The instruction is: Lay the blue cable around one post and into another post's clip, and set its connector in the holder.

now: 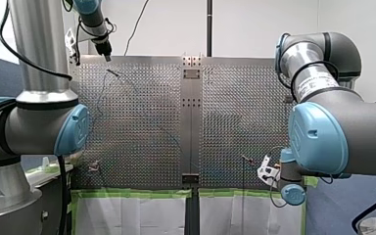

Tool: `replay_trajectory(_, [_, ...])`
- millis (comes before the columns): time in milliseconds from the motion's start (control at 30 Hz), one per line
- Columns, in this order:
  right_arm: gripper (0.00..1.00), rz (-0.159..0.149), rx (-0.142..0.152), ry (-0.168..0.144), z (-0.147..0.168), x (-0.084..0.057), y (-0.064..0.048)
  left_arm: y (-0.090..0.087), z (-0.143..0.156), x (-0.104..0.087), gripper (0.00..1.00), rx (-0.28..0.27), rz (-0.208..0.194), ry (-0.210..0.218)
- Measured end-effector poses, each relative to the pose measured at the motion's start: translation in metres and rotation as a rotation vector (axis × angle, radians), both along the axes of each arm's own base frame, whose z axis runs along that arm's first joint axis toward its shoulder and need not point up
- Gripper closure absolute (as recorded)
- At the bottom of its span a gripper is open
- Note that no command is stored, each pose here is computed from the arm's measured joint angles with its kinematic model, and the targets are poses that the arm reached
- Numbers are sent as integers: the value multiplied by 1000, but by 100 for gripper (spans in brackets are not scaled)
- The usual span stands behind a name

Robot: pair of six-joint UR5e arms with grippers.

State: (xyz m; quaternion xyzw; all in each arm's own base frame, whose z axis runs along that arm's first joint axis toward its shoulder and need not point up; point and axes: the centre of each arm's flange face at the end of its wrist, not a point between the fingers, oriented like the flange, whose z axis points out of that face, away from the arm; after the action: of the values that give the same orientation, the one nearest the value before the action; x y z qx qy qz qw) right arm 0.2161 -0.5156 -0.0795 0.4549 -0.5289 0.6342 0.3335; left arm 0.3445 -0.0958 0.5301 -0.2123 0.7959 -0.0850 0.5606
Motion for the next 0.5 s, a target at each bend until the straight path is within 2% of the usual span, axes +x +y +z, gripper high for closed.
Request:
replay_trajectory(333, [100,2,2,0,0,1,1,2,2,4,0,-5,9,-29])
replay_trajectory(500, [100,5,1,-1,0,3,1,4,1,2,0,1,32,-17])
